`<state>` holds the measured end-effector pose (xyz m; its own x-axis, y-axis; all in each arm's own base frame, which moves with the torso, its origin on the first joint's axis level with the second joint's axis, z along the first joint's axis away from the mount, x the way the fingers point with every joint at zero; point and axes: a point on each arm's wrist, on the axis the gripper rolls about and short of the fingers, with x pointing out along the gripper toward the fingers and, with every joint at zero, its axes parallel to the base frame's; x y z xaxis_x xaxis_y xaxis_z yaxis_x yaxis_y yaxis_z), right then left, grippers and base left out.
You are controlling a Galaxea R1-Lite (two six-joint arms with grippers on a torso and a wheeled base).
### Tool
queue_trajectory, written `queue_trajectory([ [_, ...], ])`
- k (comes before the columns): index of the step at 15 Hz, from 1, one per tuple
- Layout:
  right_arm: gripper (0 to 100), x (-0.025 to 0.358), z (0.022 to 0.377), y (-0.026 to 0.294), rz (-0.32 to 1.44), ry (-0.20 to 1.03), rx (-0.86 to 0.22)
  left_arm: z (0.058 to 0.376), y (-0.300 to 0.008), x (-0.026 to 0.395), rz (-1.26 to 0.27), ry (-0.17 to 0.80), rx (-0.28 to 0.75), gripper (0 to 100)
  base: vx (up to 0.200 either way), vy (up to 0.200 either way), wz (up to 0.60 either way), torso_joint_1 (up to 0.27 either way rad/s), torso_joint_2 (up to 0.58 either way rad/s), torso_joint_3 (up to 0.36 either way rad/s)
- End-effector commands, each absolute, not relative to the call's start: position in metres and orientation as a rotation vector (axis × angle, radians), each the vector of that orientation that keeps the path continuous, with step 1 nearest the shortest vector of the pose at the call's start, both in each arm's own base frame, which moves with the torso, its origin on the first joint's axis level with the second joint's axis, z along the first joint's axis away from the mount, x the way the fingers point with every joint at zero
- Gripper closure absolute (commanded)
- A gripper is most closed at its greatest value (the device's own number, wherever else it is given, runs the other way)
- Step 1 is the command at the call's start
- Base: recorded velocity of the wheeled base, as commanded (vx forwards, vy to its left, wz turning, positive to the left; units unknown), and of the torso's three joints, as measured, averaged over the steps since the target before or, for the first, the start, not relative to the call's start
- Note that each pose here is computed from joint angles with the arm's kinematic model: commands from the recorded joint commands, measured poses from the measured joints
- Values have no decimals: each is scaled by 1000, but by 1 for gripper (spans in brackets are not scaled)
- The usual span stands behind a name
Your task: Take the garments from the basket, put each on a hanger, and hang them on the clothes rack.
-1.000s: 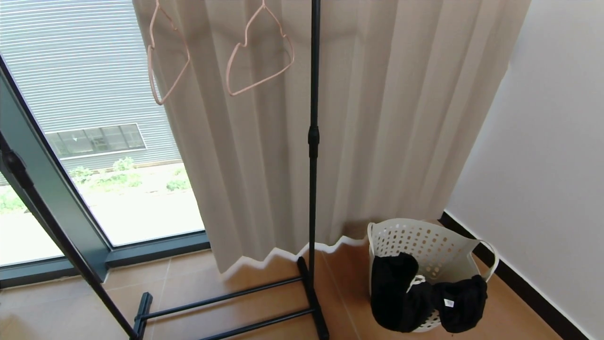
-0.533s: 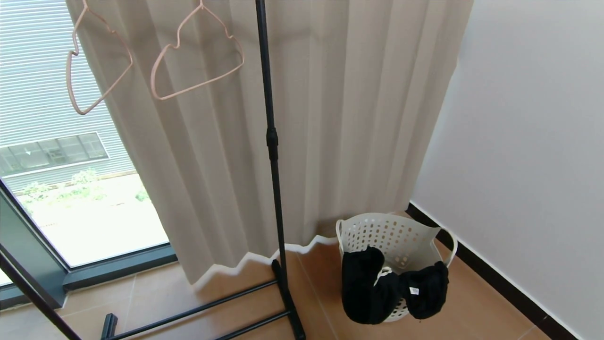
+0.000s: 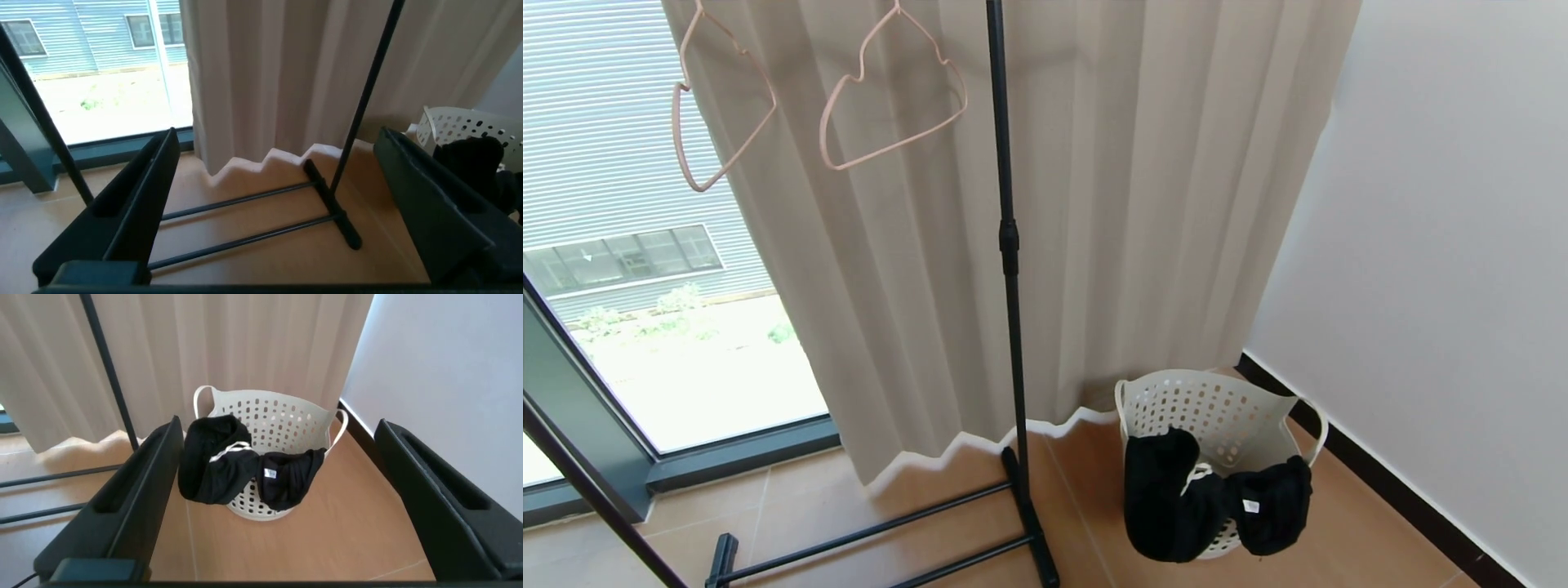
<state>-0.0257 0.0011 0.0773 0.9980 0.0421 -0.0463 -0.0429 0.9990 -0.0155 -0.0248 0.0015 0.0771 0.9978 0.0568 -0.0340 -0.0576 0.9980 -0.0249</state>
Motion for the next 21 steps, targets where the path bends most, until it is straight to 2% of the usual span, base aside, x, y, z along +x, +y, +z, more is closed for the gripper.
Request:
queue_trajectory([
  [1, 0, -26, 77, 1, 43, 46, -16, 77, 2, -25, 57, 34, -26, 0, 0, 0, 0, 2, 2, -51],
  [21, 0, -26, 77, 1, 43, 46, -16, 77, 2, -25, 57, 36, -36, 0, 0, 0, 0, 4, 4, -189],
])
